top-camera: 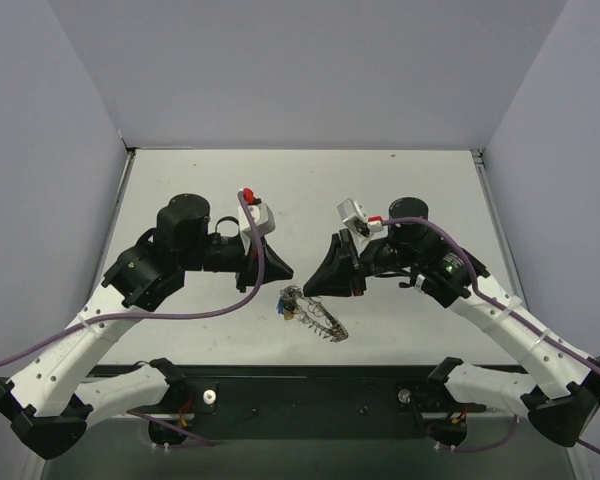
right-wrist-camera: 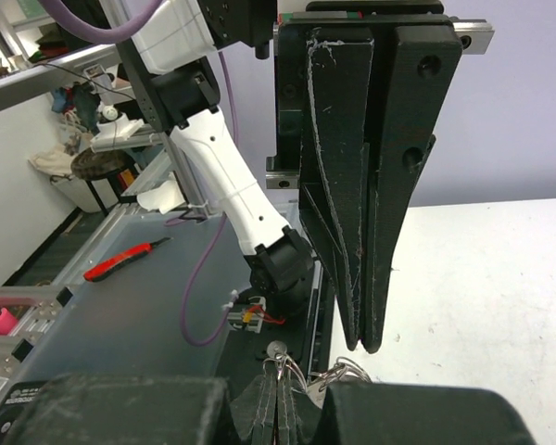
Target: Put the keys on the keyring
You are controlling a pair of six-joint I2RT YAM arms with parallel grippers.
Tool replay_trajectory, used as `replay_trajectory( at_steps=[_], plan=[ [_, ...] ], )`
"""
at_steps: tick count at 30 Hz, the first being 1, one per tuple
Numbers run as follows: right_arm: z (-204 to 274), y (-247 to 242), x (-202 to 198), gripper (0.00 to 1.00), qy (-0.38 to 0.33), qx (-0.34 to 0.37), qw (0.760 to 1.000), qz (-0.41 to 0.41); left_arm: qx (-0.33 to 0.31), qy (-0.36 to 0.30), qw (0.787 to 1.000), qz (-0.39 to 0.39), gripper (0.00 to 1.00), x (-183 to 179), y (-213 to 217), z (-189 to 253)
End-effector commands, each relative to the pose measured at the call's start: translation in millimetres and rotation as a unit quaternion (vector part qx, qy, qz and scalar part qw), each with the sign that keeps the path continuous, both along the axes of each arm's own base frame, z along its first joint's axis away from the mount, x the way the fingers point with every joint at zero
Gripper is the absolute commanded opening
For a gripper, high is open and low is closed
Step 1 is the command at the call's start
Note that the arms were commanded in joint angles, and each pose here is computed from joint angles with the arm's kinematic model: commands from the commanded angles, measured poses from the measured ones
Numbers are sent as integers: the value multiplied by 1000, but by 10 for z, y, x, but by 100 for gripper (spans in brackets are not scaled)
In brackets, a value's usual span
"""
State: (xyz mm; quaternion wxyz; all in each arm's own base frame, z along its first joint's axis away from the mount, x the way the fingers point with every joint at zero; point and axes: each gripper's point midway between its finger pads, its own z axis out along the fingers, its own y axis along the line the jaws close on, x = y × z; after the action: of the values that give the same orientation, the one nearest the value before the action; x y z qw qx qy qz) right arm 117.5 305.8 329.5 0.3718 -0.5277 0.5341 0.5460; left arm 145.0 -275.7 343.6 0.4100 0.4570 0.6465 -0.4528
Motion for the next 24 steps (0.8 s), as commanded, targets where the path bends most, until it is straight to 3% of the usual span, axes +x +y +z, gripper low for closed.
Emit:
replay_trajectory(
  at_steps=[1, 3, 4, 5, 8, 9, 18, 24],
  plan=[
    [319, -25, -51, 0, -68, 42, 997, 10, -3, -7, 1000, 7, 0, -21, 43, 136],
    [329, -33, -77, 0, -73, 45, 996, 19, -2, -8, 1000, 5, 0, -48, 66, 144],
    [336, -40, -101, 0, -75, 47, 996, 25, -5, -10, 1000, 1, 5, -68, 74, 176],
    [342, -55, -138, 0, -75, 50, 995, 38, -3, -10, 1000, -7, 21, -109, 92, 181],
    [396, -108, -244, 0, -75, 61, 992, 78, -7, -23, 998, -53, 40, -263, 116, 213],
    [415, -118, -255, 0, -76, 63, 992, 82, -9, -23, 998, -65, 42, -311, 125, 220],
    [504, -213, -486, 0, -46, 68, 984, 157, -29, -21, 982, -184, 44, -673, 160, 225],
    [503, -220, -482, 0, -46, 67, 985, 151, -41, -14, 980, -194, 44, -659, 85, 267]
  ],
)
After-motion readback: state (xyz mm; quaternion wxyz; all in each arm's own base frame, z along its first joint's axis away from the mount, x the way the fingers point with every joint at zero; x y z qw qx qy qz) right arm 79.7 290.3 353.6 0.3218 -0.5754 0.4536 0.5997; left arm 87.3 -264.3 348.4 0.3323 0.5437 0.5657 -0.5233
